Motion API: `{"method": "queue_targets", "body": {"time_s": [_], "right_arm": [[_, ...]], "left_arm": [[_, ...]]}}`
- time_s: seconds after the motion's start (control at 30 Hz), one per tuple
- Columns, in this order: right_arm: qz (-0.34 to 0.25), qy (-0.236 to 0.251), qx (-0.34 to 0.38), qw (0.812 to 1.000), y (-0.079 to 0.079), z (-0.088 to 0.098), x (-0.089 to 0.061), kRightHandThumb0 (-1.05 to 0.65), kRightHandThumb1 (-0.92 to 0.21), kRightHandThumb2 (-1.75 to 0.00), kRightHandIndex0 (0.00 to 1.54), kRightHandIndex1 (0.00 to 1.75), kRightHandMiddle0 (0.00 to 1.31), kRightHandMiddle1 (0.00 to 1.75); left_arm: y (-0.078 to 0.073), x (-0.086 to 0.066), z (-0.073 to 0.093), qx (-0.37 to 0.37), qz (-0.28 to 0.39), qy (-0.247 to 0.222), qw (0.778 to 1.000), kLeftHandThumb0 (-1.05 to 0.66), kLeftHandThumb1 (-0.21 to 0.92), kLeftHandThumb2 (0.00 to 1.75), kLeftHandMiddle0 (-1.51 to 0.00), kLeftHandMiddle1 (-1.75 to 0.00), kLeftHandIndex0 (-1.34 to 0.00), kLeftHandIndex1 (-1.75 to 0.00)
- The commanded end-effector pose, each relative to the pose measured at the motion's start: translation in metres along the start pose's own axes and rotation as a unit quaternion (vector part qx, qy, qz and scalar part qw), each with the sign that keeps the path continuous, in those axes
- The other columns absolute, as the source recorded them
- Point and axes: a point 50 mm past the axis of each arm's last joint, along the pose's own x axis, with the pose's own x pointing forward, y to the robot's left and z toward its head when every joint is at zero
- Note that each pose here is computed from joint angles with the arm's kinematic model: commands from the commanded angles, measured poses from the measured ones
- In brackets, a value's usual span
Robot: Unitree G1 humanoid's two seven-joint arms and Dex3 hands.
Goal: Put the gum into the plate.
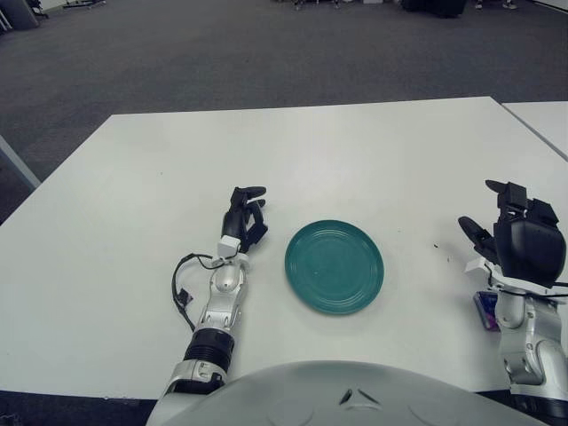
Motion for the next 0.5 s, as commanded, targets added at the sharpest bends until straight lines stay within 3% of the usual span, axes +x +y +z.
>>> {"method": "queue_targets", "body": {"time_s": [0.0, 0.47], "right_arm": [[-0.017, -0.012, -0.006, 1.0, -0.0007, -0.0009, 0.0051, -0.72, -0.92, -0.46, 0.34, 0.56, 0.0, 1.04], [-0.029, -0.046, 0.005, 0.999, -0.0036, 0.007, 0.0051, -0.74, -0.92, -0.51, 0.36, 0.6, 0.0, 1.06]], "left_arm": [[0.004, -0.0095, -0.018, 0.01, -0.001, 0.047, 0.999, -0.77, 0.92, 0.95, -0.24, -0.99, -0.19, -1.23], [0.0058, -0.0049, -0.0276, 0.003, 0.014, 0.061, 0.998, -0.74, 0.92, 0.95, -0.29, -0.99, -0.23, -1.2]]}}
